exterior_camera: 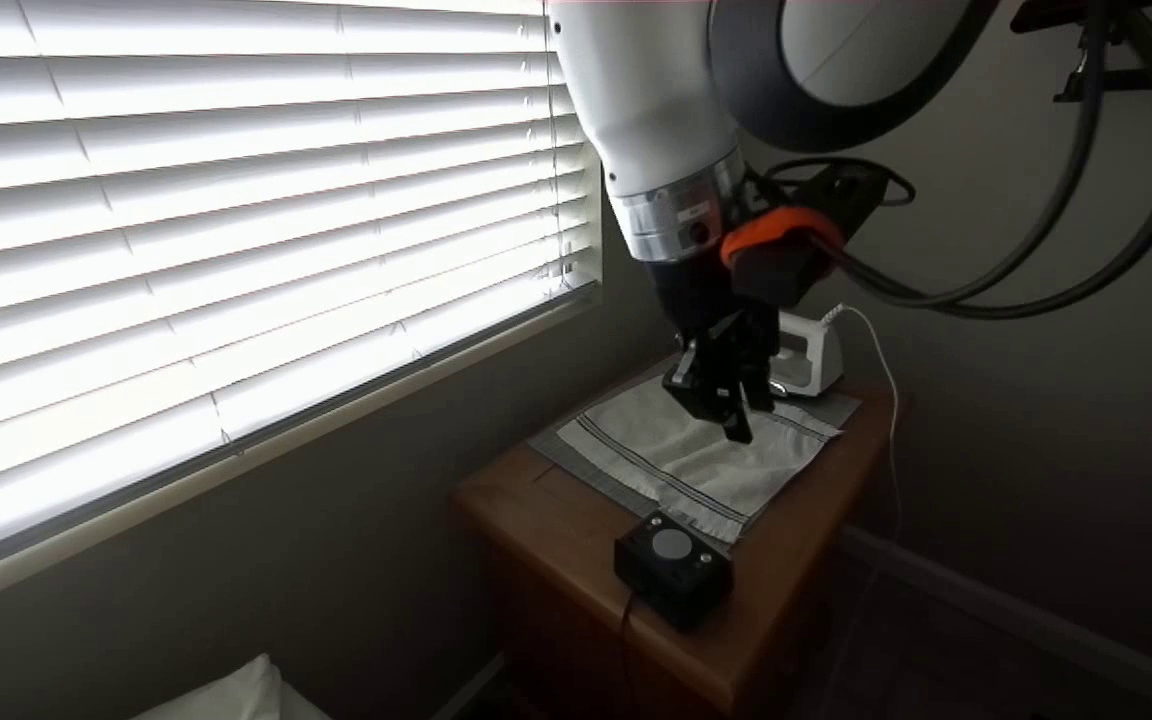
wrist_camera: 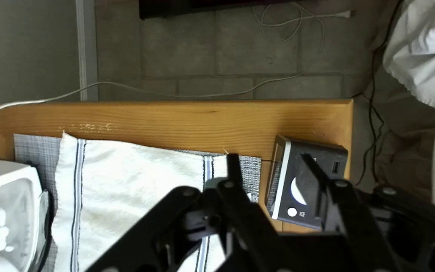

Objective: Press a button on the alarm clock.

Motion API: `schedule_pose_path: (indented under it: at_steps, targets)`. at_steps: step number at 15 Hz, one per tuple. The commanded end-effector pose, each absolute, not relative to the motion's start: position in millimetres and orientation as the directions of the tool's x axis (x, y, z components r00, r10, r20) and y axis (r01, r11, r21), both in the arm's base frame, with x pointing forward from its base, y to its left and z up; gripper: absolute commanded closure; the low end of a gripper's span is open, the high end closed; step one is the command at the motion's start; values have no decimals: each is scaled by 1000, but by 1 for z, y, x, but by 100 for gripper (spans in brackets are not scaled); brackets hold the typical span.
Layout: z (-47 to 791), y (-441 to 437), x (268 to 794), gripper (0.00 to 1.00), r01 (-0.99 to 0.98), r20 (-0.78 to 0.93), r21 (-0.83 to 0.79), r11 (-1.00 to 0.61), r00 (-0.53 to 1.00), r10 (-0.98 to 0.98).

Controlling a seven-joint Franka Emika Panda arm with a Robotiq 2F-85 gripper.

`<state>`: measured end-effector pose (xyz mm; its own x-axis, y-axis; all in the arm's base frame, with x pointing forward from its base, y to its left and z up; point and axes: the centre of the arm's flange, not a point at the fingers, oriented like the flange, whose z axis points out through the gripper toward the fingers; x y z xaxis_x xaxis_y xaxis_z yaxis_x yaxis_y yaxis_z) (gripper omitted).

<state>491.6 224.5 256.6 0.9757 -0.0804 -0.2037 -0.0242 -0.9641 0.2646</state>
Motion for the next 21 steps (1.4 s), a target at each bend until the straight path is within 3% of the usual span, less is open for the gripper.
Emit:
schedule_pose_path:
  at_steps: [1, 5, 6, 9, 21]
  targets:
    - [298, 202, 453, 26, 164, -216, 213, -963, 969, 117]
    - [328, 189, 435, 1, 322, -242, 106, -941, 926, 290]
    - [309, 208, 455, 16, 260, -224, 164, -952, 949, 221]
    - [322, 198, 447, 1, 307, -223, 134, -942, 936, 273]
    - [320, 198, 443, 1, 316, -229, 132, -940, 932, 281]
